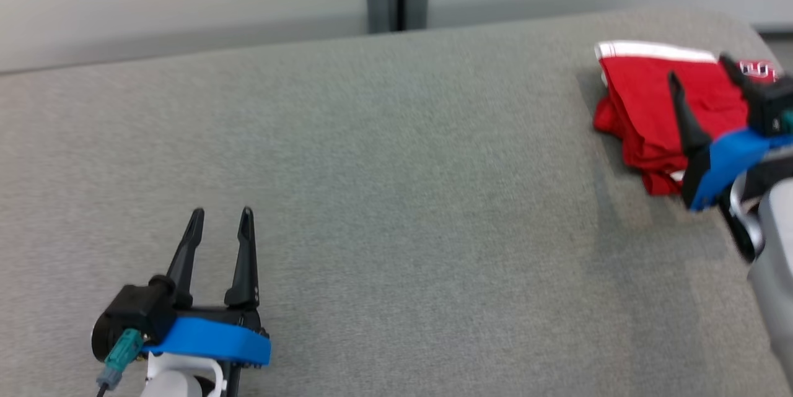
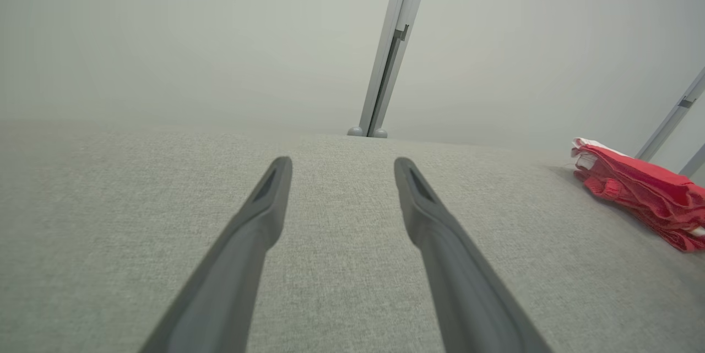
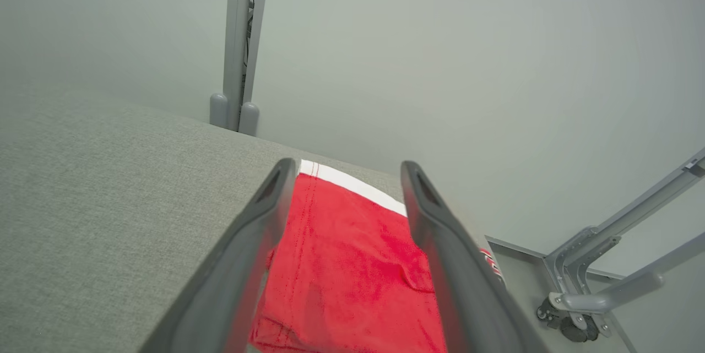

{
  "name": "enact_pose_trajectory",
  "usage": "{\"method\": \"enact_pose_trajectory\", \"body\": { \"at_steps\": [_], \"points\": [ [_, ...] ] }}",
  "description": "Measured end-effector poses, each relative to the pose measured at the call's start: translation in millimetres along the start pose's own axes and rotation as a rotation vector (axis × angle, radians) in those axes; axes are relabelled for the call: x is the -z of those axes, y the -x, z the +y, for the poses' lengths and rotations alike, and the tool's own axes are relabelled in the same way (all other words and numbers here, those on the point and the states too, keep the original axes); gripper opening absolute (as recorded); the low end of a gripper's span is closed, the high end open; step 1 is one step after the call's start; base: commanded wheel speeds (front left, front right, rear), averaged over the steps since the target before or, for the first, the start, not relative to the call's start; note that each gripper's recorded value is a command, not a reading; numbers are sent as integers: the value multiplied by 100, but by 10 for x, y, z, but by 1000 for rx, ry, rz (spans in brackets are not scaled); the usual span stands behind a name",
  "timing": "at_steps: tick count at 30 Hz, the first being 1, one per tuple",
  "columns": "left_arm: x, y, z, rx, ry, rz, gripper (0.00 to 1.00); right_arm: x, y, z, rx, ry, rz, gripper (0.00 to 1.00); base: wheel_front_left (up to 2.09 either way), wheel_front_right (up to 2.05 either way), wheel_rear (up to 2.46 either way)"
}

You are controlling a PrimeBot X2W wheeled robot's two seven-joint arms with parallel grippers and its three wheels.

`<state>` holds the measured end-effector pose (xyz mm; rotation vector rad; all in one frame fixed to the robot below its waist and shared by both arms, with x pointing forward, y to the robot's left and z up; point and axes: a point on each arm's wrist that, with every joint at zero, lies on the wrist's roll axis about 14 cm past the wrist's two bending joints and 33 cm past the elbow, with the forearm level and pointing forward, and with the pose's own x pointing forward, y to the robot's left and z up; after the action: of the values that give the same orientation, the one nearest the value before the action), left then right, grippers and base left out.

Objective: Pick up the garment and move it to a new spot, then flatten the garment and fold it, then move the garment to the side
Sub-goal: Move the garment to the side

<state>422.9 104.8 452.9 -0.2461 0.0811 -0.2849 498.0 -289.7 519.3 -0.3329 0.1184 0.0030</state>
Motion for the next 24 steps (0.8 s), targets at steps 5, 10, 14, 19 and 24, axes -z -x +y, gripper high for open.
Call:
{"method": "enact_pose_trajectory", "body": {
  "at_steps": [5,10,14,19,24],
  "points": [
    [-175,321,115,-62,-25,-42,100,-11,332,254,-9,-163,-73,100,0,0,0],
    [-245,648,253,-125,-42,-61,100,-1,683,512,-13,-286,-115,100,0,0,0],
    [-302,866,369,-176,-48,-82,100,33,964,761,-26,-370,-108,100,0,0,0],
    [-327,969,448,-209,-44,-93,100,18,1170,899,-26,-422,-108,100,0,0,0],
    [-299,994,498,-222,-48,-81,100,21,1280,997,-40,-435,-98,100,0,0,0]
  ]
}}
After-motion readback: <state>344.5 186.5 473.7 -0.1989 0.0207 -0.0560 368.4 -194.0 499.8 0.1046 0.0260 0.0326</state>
